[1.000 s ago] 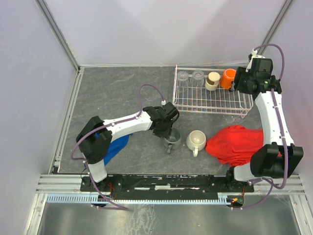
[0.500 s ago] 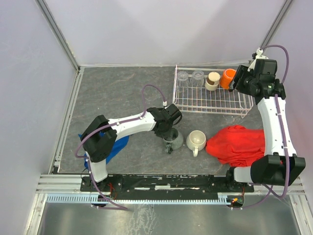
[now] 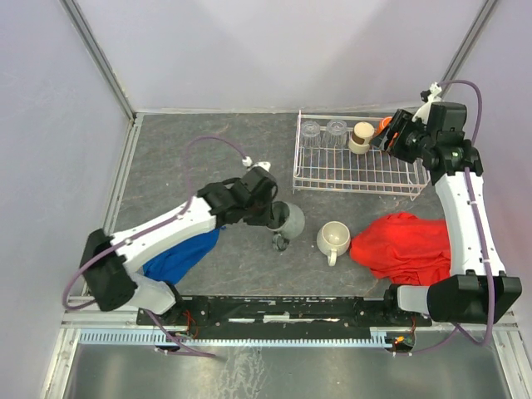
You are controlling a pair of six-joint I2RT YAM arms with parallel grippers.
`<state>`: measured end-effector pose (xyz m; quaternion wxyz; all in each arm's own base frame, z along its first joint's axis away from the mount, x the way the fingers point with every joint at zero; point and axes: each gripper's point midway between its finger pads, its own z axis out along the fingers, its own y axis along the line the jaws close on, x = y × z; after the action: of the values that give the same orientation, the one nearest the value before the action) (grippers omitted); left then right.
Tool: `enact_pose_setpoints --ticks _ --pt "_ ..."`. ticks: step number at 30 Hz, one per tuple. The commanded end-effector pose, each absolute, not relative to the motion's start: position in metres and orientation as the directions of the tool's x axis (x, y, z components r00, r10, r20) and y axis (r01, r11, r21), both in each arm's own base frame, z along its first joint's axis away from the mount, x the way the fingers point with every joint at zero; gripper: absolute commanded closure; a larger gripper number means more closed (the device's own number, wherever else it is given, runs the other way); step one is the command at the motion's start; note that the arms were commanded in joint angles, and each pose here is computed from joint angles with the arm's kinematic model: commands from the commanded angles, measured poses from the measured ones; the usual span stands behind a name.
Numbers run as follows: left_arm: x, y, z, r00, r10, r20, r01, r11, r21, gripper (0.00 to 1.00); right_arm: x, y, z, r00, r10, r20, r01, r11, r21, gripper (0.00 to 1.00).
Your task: Load the cups into the dish rack
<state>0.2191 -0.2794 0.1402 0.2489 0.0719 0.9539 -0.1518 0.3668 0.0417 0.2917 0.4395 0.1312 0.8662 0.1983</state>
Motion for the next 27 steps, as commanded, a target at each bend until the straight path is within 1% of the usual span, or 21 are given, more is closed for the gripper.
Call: enact_pose_setpoints --ticks 1,5,10,14,16,17,20,21,24,25,27 --pt "0.242 -0.281 0.215 -0.797 -0.228 -0.559 0.118 0.849 -0.515 0.97 0.358 0.078 0.323 -0.555 0.45 -0.7 -0.076 0.81 0.581 0.35" --pt "0.261 -0.26 0.268 -0.724 -0.411 -0.554 0.1 0.732 -0.674 0.97 0.34 0.117 0.338 -0.609 0.477 -0.634 -0.161 0.709 0.687 0.34" --pt "0.289 -0.247 0.312 -0.681 -0.518 -0.518 0.141 0.601 -0.787 0.97 0.305 0.155 0.363 -0.688 0.507 -0.52 -0.222 0.535 0.815 0.32" --pt "0.303 -0.255 0.342 -0.693 -0.577 -0.432 0.19 0.432 -0.882 0.97 0.272 0.186 0.379 -0.776 0.499 -0.385 -0.246 0.322 0.914 0.25" --pt "0.305 -0.262 0.354 -0.703 -0.589 -0.398 0.217 0.356 -0.909 0.97 0.261 0.196 0.378 -0.813 0.496 -0.305 -0.213 0.234 0.949 0.17" --pt "0.306 -0.265 0.358 -0.707 -0.592 -0.386 0.229 0.325 -0.918 0.97 0.257 0.199 0.378 -0.826 0.493 -0.273 -0.195 0.205 0.959 0.13" --pt "0.309 -0.275 0.369 -0.724 -0.59 -0.358 0.272 0.232 -0.934 0.97 0.246 0.206 0.377 -0.851 0.482 -0.209 -0.156 0.146 0.977 0.1" --pt "0.309 -0.279 0.377 -0.728 -0.591 -0.347 0.295 0.186 -0.937 0.97 0.244 0.208 0.378 -0.856 0.477 -0.2 -0.158 0.127 0.979 0.1" --pt "0.31 -0.284 0.38 -0.75 -0.597 -0.283 0.282 0.098 -0.954 0.97 0.241 0.216 0.382 -0.86 0.478 -0.177 -0.163 0.071 0.984 0.09" --pt "0.311 -0.285 0.38 -0.755 -0.601 -0.263 0.273 0.076 -0.959 0.97 0.241 0.22 0.383 -0.863 0.479 -0.161 -0.156 0.051 0.986 0.09" --pt "0.311 -0.285 0.381 -0.758 -0.609 -0.236 0.262 0.047 -0.964 0.97 0.243 0.226 0.378 -0.862 0.483 -0.154 -0.147 0.053 0.988 0.09"
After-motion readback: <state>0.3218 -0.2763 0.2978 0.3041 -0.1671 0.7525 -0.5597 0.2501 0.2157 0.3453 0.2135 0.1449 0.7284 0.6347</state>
